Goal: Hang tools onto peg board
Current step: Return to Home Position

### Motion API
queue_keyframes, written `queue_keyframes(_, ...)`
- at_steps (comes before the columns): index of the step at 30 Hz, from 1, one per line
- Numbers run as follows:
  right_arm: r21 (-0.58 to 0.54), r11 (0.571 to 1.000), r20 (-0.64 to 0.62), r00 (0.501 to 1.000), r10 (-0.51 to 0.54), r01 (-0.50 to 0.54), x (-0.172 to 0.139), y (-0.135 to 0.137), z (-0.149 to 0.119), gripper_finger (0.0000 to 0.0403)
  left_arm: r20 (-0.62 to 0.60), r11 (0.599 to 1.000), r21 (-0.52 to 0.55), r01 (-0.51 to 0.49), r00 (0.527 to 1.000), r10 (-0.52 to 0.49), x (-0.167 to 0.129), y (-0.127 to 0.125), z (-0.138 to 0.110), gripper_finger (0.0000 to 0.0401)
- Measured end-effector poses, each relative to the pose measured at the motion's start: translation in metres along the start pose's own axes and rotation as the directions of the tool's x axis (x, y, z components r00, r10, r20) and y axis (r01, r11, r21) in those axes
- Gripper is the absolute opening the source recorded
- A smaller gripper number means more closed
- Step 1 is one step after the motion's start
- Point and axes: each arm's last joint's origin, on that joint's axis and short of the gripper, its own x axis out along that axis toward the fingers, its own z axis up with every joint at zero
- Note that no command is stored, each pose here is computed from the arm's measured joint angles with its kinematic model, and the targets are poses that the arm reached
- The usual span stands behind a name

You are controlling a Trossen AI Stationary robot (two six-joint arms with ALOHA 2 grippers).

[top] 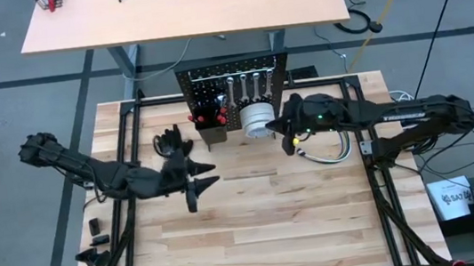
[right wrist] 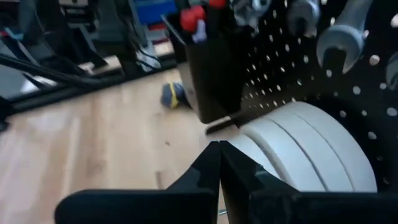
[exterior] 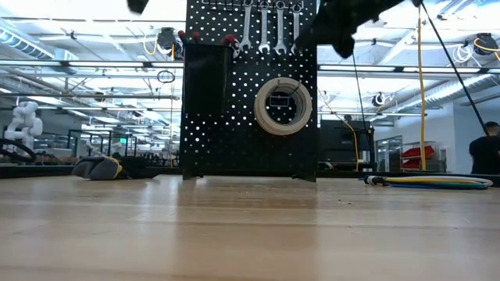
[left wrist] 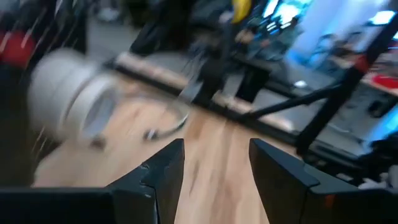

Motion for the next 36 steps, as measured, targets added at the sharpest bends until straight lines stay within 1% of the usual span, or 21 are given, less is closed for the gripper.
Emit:
queue_keyframes(2, 0.013, 1.000, 0.023, 1.000, 0.022, -0.022, -0.009, 0.004, 0.003, 0.0001, 0.056, 0.998, 0.060, 0.035, 0.998, -0.038, -0.001, -0.004, 0.013, 0.0183)
queue_keyframes(5, 0.011, 0.998, 0.050, 0.997, 0.057, -0.058, -0.025, 0.010, 0.007, 0.0002, 0.100, 0.989, 0.149, 0.020, 0.994, -0.035, -0.005, -0.002, 0.026, 0.0183)
queue_keyframes(9, -0.001, 0.996, 0.049, 0.994, 0.094, -0.094, -0.045, 0.016, 0.007, 0.0001, 0.125, 0.985, 0.168, -0.024, 0.992, 0.003, -0.020, 0.013, 0.040, 0.0183)
queue_keyframes(12, 0.015, 0.994, 0.030, 0.993, 0.112, -0.112, -0.061, 0.018, 0.005, 0.0001, 0.110, 0.982, 0.177, -0.062, 0.993, 0.043, -0.037, 0.027, 0.046, 0.0183)
queue_keyframes(17, 0.034, 0.994, -0.020, 0.994, 0.104, -0.104, -0.079, 0.022, -0.003, 0.0001, 0.102, 0.978, 0.181, -0.100, 0.991, 0.082, -0.066, 0.045, 0.052, 0.0183)
queue_keyframes(19, 0.026, 0.996, -0.019, 0.996, 0.083, -0.083, -0.084, 0.024, -0.005, 0.0001, 0.094, 0.977, 0.184, -0.108, 0.991, 0.092, -0.075, 0.051, 0.052, 0.0183)
queue_keyframes(22, 0.013, 0.998, -0.009, 0.998, 0.068, -0.068, -0.089, 0.025, -0.011, 0.0001, 0.082, 0.976, 0.188, -0.113, 0.992, 0.099, -0.086, 0.059, 0.044, 0.0183)
queue_keyframes(26, 0.024, 0.995, 0.005, 0.996, 0.092, -0.092, -0.092, 0.024, -0.025, 0.0001, 0.081, 0.980, 0.149, -0.131, 0.989, 0.120, -0.097, 0.070, 0.033, 0.0183)
queue_keyframes(31, 0.043, 0.989, 0.063, 0.989, 0.137, -0.140, -0.094, 0.019, -0.049, 0.0001, 0.099, 0.985, 0.113, -0.132, 0.988, 0.121, -0.106, 0.082, 0.017, 0.0183)
queue_keyframes(36, 0.087, 0.981, 0.123, 0.979, 0.160, -0.171, -0.101, 0.009, -0.071, 0.0000, 0.095, 0.989, 0.050, -0.141, 0.986, 0.136, -0.109, 0.094, -0.007, 0.0183)
